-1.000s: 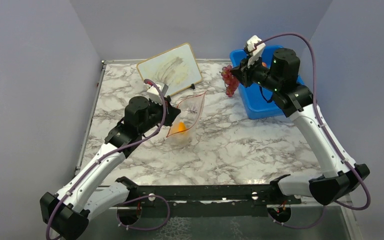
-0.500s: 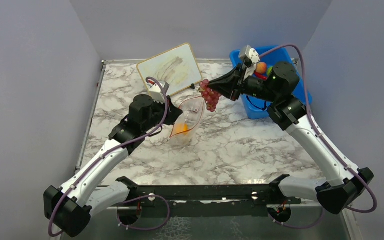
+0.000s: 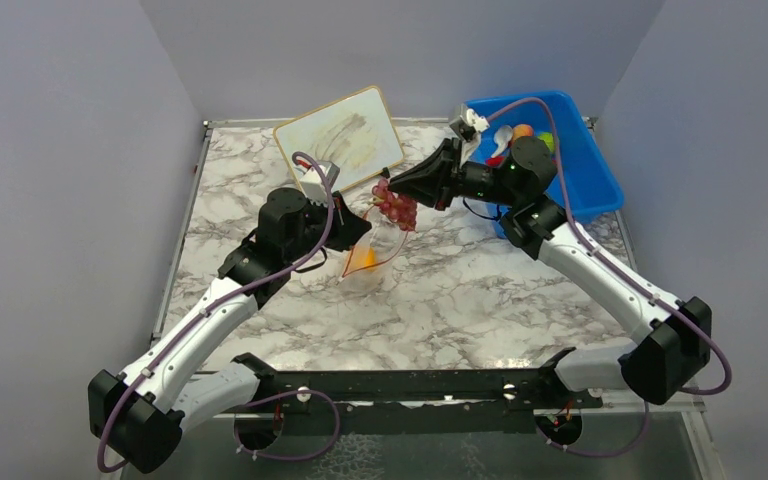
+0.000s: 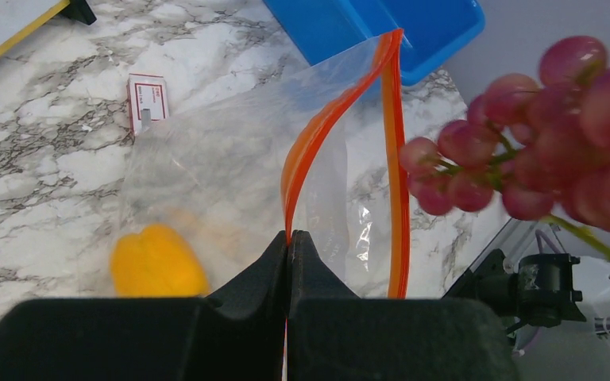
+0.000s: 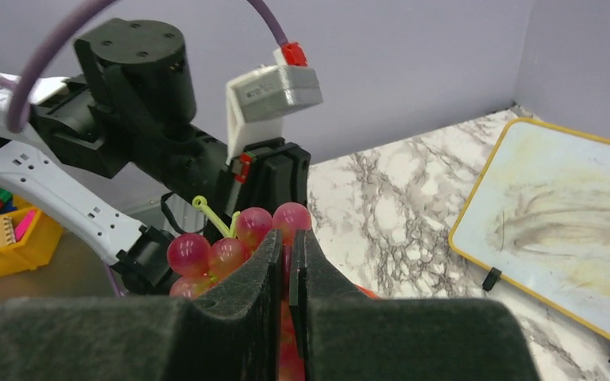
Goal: Place the food in the zip-top bag and seal the zipper
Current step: Place the fake fruit in the zipper food storage bag, then pick up the fake vegetable from the bin.
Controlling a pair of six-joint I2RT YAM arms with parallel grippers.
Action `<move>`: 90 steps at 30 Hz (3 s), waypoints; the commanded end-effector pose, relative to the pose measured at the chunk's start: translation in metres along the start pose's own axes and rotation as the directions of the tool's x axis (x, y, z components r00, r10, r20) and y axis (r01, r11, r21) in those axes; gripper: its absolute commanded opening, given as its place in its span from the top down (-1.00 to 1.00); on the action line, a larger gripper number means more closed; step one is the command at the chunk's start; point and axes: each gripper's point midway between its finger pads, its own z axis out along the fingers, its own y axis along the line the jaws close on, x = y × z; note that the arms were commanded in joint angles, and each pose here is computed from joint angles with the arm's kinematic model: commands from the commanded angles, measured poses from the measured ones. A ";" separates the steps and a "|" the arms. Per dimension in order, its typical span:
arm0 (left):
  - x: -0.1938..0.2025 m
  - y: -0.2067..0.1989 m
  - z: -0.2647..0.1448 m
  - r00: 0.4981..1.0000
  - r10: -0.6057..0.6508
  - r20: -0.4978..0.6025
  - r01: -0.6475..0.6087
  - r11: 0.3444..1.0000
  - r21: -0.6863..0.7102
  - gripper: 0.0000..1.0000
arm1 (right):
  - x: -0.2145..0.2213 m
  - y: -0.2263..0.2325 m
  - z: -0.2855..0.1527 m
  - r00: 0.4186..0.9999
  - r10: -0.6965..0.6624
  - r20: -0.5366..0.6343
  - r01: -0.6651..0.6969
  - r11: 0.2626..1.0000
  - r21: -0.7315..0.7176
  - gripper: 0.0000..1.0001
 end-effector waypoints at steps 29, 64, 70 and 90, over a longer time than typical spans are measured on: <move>-0.026 -0.029 -0.010 0.998 0.010 0.055 -0.017 0.993 0.113 1.00 | 0.125 -0.023 -0.001 0.903 -0.391 -0.175 0.346 0.907 -0.240 0.98; 0.009 0.008 -0.008 0.980 0.200 0.004 -0.200 0.980 0.024 1.00 | 0.039 -0.035 -0.012 0.983 -0.101 -0.155 0.130 0.973 0.191 0.03; 0.010 0.007 -0.012 0.953 0.302 0.008 -0.302 0.952 0.053 1.00 | 0.005 -0.091 -0.042 0.975 -0.159 -0.153 0.217 0.809 0.545 0.04; 0.029 0.017 -0.011 0.948 0.320 0.002 -0.319 0.946 0.055 1.00 | 0.068 -0.297 -0.206 0.801 0.112 -0.588 0.503 0.407 0.763 0.20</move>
